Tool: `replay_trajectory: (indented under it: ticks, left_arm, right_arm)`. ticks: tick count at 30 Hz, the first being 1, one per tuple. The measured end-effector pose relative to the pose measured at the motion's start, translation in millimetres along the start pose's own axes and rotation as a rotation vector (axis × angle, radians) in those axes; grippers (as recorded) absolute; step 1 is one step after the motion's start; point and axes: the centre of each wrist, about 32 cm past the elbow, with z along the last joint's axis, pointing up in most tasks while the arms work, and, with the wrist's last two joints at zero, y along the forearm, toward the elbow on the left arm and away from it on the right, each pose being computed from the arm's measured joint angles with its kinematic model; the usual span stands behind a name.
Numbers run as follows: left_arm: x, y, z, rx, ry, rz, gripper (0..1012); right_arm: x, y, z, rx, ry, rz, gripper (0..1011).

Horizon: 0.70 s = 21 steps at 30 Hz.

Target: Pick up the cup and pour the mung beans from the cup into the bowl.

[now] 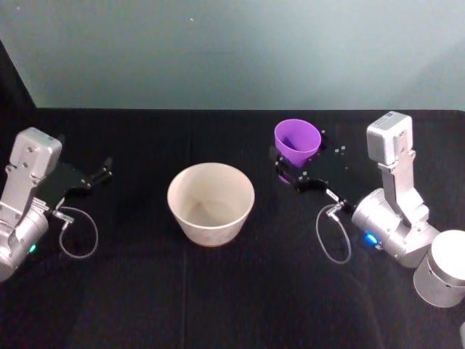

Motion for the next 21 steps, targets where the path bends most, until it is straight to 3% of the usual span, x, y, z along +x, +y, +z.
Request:
replay_trajectory:
  ticks: [21]
  left_arm:
    - [0.0,0.0,0.0,0.000,0.000,0.000,1000]
  right_arm:
    - [0.0,0.0,0.0,0.000,0.000,0.000,731]
